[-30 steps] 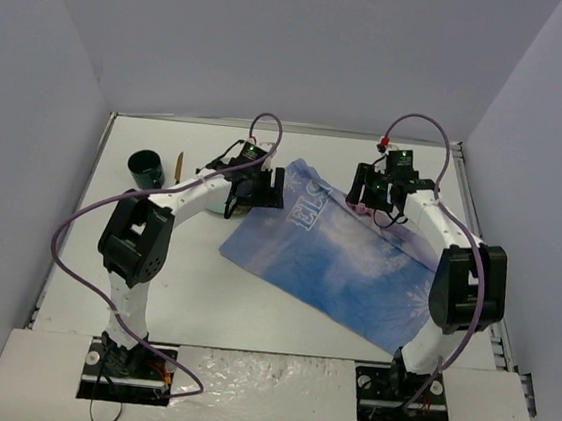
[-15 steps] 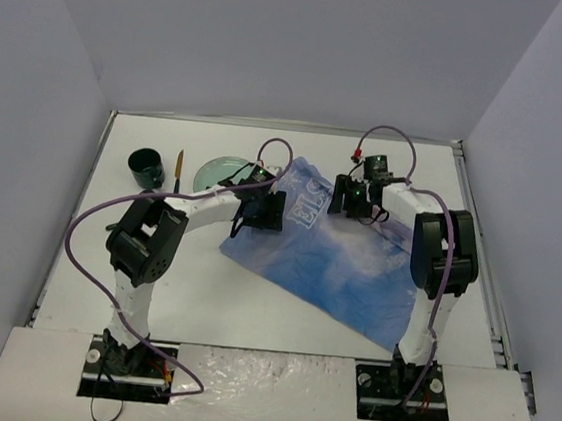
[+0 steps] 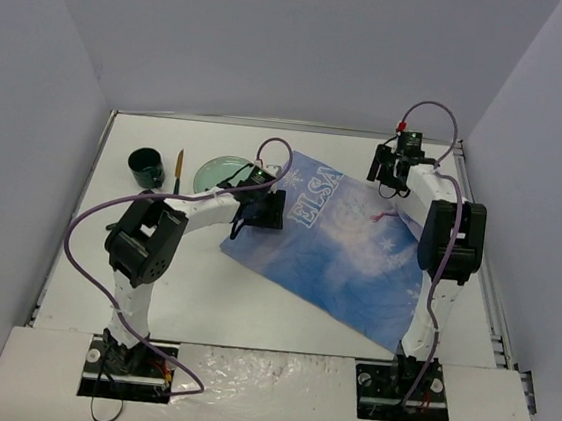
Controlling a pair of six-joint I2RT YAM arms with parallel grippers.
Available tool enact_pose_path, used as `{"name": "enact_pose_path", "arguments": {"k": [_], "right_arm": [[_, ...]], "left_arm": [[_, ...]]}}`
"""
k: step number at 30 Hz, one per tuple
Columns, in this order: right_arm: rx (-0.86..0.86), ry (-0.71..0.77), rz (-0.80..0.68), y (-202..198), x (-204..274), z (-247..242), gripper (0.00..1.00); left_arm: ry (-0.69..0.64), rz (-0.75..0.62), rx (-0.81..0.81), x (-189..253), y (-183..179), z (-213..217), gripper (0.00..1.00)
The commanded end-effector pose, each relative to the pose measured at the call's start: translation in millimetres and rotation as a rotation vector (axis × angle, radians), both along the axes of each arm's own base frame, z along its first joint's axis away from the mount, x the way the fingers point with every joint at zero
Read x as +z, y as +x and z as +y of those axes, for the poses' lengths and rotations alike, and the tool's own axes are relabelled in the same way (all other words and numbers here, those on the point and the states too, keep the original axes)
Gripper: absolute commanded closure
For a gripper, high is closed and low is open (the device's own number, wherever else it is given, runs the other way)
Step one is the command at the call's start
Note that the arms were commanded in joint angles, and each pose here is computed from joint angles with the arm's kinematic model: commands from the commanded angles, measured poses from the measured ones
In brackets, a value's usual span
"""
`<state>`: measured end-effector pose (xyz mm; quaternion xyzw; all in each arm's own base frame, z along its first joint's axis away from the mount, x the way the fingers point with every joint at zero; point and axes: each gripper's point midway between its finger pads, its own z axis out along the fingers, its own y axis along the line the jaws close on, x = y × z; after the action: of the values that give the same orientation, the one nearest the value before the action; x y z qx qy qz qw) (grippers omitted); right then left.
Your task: Set the dinner table for one person
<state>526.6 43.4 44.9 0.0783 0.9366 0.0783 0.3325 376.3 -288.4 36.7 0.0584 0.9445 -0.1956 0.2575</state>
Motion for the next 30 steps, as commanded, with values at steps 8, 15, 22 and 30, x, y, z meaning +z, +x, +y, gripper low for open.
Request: {"name": "enact_pose_path", "arguments": {"k": [8, 15, 22, 30], "right_arm": [[-0.049, -0.028, -0.147, -28, 84, -6, 0.39], [-0.006, 0.131, -0.002, -98, 46, 26, 0.39], [-0.203, 0.144, 0.092, -107, 6, -19, 0.40], [-0.418, 0.068, 0.065, -85, -1, -93, 0.40]], "left_arm": [[0.096, 0.066, 0.000, -18, -9, 16, 0.49], [0.102, 0.068, 0.002, -20, -8, 16, 0.49], [0.116, 0.082, 0.002, -26, -10, 19, 0.49], [0.143, 0.107, 0.015, -38, -15, 25, 0.50]]}}
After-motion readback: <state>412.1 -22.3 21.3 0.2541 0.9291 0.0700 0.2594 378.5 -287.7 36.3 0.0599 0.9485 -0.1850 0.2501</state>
